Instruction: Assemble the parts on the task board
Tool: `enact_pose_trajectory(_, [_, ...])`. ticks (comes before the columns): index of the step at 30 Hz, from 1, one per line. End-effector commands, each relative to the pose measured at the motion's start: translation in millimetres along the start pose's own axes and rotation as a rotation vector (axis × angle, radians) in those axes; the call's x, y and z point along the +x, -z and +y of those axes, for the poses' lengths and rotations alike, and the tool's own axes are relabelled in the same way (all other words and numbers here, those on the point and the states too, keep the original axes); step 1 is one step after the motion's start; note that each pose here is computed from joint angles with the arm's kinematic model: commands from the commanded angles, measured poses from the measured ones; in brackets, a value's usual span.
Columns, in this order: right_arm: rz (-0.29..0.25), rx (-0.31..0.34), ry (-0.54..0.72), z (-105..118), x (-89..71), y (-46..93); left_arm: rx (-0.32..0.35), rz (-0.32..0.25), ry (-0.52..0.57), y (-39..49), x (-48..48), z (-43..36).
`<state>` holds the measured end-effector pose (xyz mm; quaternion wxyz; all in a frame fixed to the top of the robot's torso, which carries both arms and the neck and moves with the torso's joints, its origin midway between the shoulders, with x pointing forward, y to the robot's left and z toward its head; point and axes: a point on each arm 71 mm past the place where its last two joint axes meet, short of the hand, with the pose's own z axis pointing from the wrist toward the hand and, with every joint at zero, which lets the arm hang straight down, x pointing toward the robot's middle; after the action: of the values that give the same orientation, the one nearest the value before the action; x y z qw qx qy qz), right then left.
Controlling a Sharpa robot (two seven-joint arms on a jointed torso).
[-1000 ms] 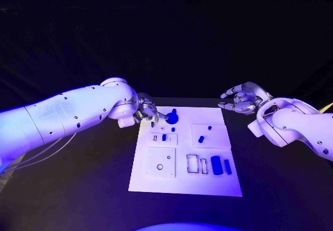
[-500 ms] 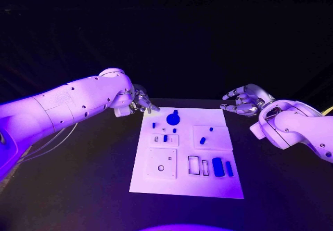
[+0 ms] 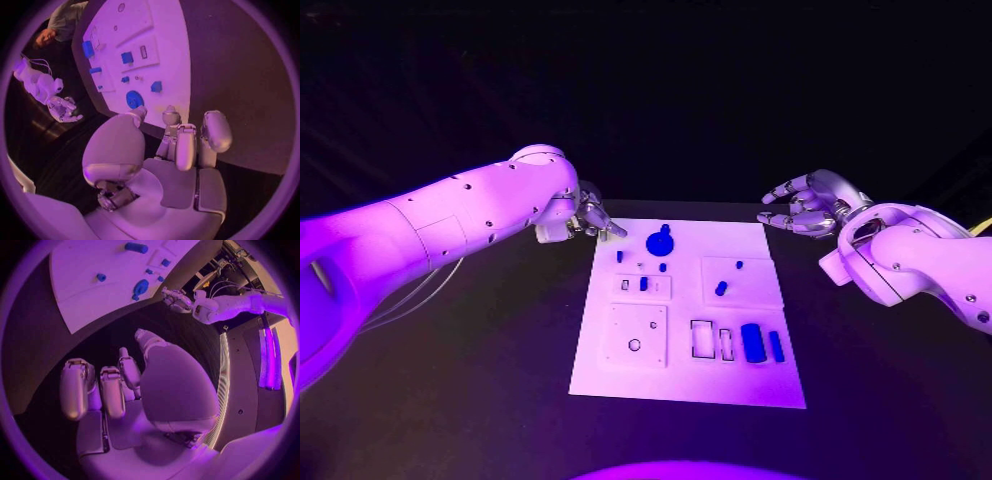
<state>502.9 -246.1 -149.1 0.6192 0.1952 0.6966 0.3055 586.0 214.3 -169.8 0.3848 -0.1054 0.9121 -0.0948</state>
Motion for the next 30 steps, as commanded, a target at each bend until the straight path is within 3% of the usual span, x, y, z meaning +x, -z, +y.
enact_pose_trajectory(1, [0.003,-0.005,0.001,0.8,0.8,0.1,0.006,0.017,0.003,-1.3,3.0,-1.9])
enact_pose_trajectory(22, [0.004,-0.007,0.001,1.5,1.3,0.1,0.016,0.098,0.001,-10.9,23.6,-4.9])
enact_pose_trajectory(30, [0.005,-0.006,0.001,1.5,1.4,0.0,0.016,0.103,0.005,-13.3,27.5,-4.7])
